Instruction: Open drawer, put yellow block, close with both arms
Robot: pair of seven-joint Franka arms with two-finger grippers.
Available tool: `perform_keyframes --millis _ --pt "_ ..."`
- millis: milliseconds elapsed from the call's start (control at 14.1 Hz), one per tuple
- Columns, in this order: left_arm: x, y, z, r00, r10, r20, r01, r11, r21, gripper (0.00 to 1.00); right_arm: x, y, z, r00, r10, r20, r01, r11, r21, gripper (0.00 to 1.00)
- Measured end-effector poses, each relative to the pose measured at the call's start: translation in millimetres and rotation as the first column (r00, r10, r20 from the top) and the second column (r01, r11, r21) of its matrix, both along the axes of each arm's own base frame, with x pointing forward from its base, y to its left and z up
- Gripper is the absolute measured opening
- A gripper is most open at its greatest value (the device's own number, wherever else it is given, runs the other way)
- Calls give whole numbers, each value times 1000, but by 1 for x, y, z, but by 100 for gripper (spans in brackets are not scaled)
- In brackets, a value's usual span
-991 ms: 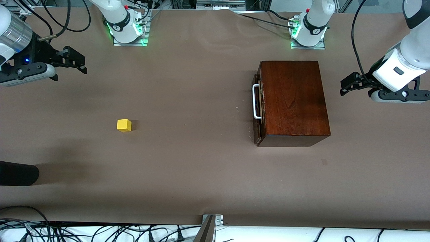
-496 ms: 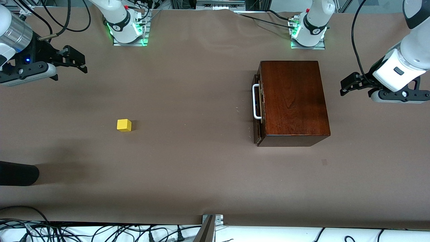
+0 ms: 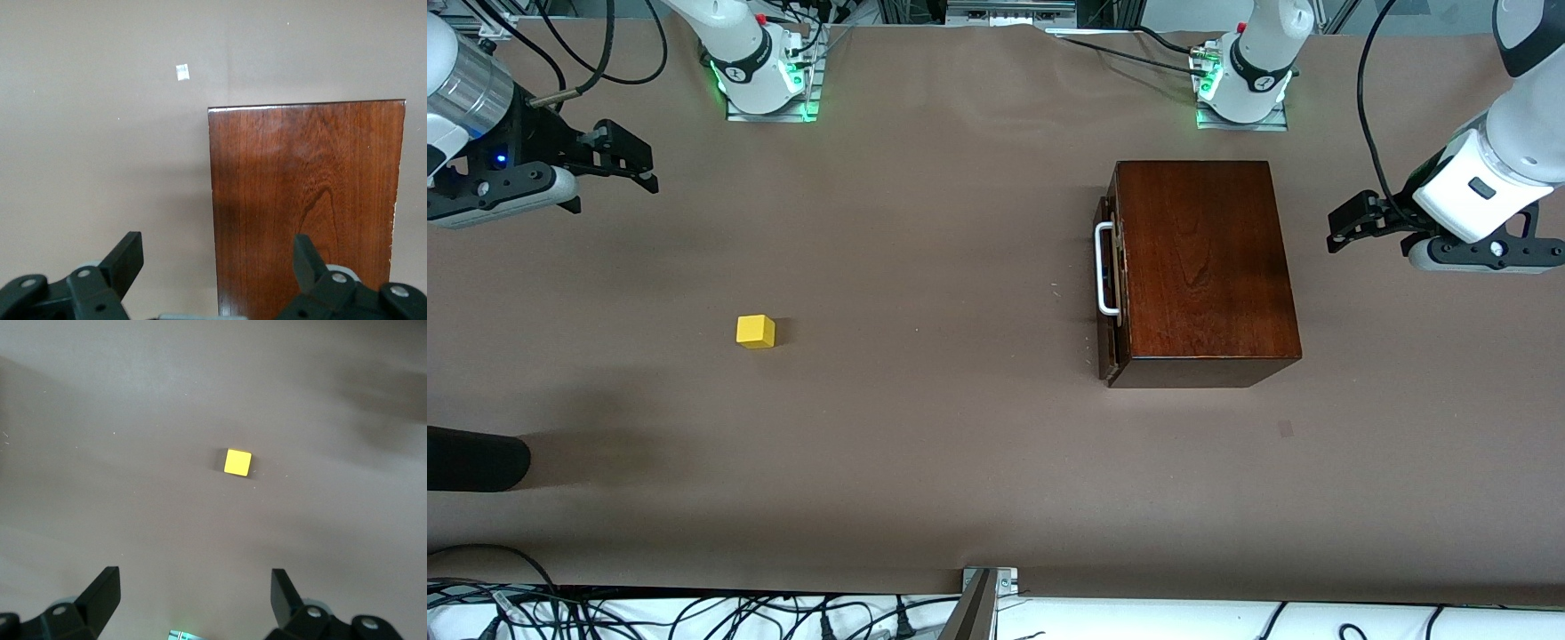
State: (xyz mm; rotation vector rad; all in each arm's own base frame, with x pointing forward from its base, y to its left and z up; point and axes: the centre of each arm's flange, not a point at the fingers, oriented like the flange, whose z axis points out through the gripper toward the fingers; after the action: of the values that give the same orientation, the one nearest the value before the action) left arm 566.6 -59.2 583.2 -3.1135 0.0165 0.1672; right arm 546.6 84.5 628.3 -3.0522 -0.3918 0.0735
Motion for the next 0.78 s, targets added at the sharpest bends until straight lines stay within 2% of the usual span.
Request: perform_keyframes --millis 354,496,779 --pt "-6 -12 -3 999 -22 -41 22 1000 0 100 0 0 0 1000 -1 0 1 1000 0 100" --pt "-10 -37 -4 996 -71 -48 71 997 -3 100 0 0 0 1000 -1 0 1 1000 0 100" --pt "-19 -90 -24 980 -165 -109 166 986 -5 100 0 -1 0 1000 -1 0 1 1000 0 100"
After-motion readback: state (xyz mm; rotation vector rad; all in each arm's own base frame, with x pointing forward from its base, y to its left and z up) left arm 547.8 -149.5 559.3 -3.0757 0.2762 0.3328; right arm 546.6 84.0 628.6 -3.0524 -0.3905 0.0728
